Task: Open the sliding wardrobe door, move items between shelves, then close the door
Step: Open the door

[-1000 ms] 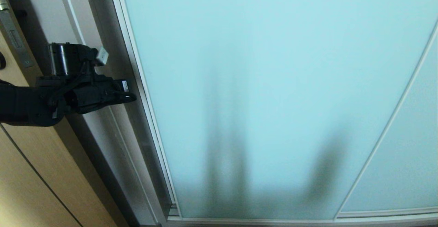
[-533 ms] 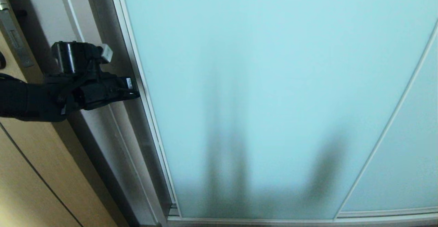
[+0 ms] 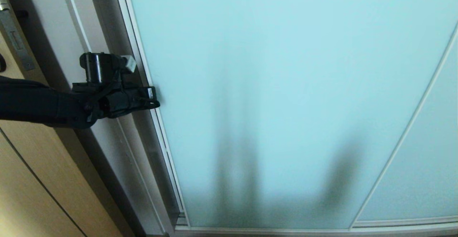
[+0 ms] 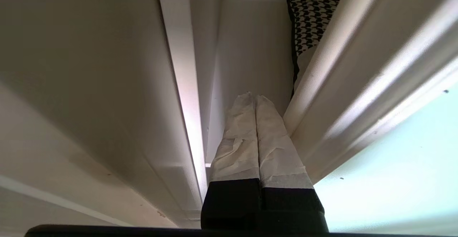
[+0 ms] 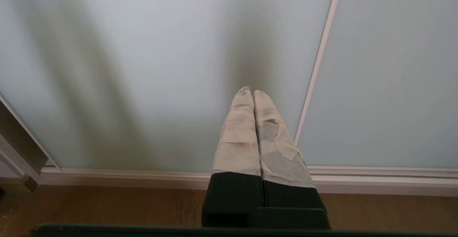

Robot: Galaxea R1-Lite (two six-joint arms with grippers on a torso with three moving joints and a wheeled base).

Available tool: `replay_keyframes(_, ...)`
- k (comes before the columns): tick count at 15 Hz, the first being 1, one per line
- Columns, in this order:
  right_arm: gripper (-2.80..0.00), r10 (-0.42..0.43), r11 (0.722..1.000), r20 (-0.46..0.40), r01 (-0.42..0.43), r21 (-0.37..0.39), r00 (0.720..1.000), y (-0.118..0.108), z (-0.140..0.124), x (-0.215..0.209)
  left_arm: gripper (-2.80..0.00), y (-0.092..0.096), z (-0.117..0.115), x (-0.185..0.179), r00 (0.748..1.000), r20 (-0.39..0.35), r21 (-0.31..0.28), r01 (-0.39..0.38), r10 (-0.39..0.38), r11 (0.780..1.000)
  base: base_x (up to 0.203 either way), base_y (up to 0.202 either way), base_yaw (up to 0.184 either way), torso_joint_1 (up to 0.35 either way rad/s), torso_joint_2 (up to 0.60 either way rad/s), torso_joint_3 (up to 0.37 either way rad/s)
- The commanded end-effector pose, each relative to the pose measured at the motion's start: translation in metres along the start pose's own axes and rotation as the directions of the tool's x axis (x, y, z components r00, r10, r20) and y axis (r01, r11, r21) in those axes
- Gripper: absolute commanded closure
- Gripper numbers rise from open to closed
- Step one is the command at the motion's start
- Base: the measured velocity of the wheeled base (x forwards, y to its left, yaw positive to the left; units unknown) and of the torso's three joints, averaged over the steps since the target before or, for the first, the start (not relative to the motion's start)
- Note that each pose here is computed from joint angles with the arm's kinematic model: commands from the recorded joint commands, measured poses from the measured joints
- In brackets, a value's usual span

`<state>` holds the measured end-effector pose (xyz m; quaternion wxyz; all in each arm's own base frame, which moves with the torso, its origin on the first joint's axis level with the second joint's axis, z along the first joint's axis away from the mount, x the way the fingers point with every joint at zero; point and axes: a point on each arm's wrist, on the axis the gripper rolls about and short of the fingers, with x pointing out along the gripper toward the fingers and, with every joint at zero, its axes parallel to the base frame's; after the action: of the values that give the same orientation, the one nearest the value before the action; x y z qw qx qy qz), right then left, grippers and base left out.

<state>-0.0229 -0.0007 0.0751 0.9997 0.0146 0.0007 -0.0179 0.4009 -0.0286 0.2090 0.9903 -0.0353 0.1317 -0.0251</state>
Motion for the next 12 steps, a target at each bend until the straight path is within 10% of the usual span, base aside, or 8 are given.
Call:
replay_keyframes(1,0.00,-0.001,1.000,-0.003,0.001,0.000,1.000,0.000,0.000,0.000,0.00,-0.006,-0.002,0.003,1.000,-0.003,0.004,0.016,-0.016,1.000,0.000,0.000,0.000,0.000,0.00,0.000)
replay_keyframes(12,0.00,-0.001,1.000,-0.001,0.001,0.000,1.000,0.000,0.000,0.000,0.00,-0.077,-0.012,-0.006,0.994,0.008,0.053,0.110,-0.111,0.992,0.000,0.000,0.000,0.000,0.00,0.000)
